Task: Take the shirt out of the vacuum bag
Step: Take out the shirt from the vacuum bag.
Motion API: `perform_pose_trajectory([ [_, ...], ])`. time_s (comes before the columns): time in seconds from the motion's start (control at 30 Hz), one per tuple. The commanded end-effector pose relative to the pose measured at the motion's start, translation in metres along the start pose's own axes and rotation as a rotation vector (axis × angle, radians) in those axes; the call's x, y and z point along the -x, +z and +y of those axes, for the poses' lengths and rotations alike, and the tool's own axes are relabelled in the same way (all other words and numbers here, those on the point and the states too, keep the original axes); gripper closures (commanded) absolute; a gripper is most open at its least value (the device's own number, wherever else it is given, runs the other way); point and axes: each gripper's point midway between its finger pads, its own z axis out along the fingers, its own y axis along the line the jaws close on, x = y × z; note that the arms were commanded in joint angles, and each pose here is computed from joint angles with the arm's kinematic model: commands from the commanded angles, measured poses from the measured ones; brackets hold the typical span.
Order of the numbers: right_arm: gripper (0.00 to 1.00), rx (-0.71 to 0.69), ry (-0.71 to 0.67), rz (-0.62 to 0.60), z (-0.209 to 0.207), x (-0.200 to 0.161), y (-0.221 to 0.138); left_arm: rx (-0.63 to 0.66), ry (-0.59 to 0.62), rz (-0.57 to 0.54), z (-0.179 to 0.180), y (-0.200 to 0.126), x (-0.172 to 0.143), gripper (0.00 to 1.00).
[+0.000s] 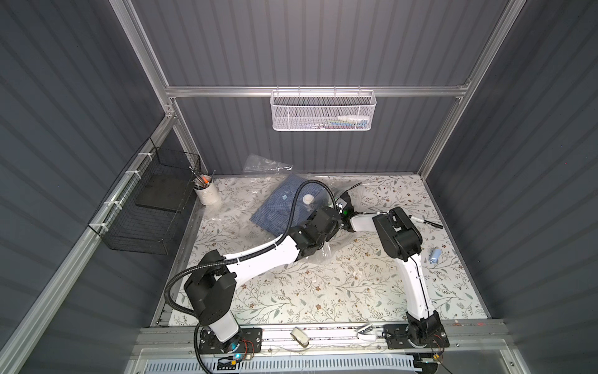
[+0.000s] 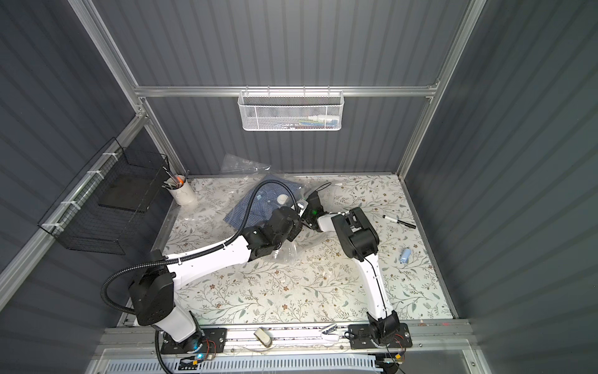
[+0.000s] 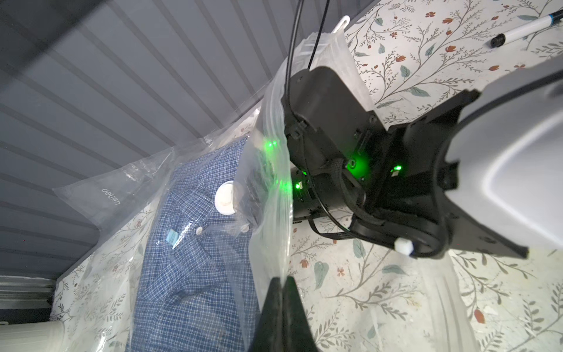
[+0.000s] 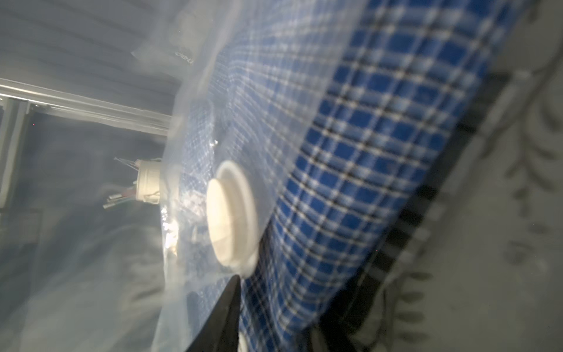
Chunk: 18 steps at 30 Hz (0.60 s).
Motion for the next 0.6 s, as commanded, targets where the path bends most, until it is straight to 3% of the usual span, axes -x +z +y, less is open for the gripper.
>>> perform_pose_trajectory([
  [0.0,0.70,0.026,0.011,0.006,0.008,-0.003,0.008,-0.016,-0.028,-0.025,0.000,-0.004,0.008,1.00],
  [0.2,0.90,0.020,0.009,-0.007,0.026,0.001,-0.016,-0.019,-0.031,0.007,-0.002,0.006,-0.006,1.00],
  [0.33,0.98,-0.021,0.008,-0.003,0.036,-0.001,-0.040,-0.025,-0.041,0.020,-0.004,0.012,-0.014,1.00],
  [0.57,1.00,-0.104,0.034,0.006,0.021,-0.010,-0.080,-0.025,-0.051,0.043,-0.003,0.018,-0.026,1.00],
])
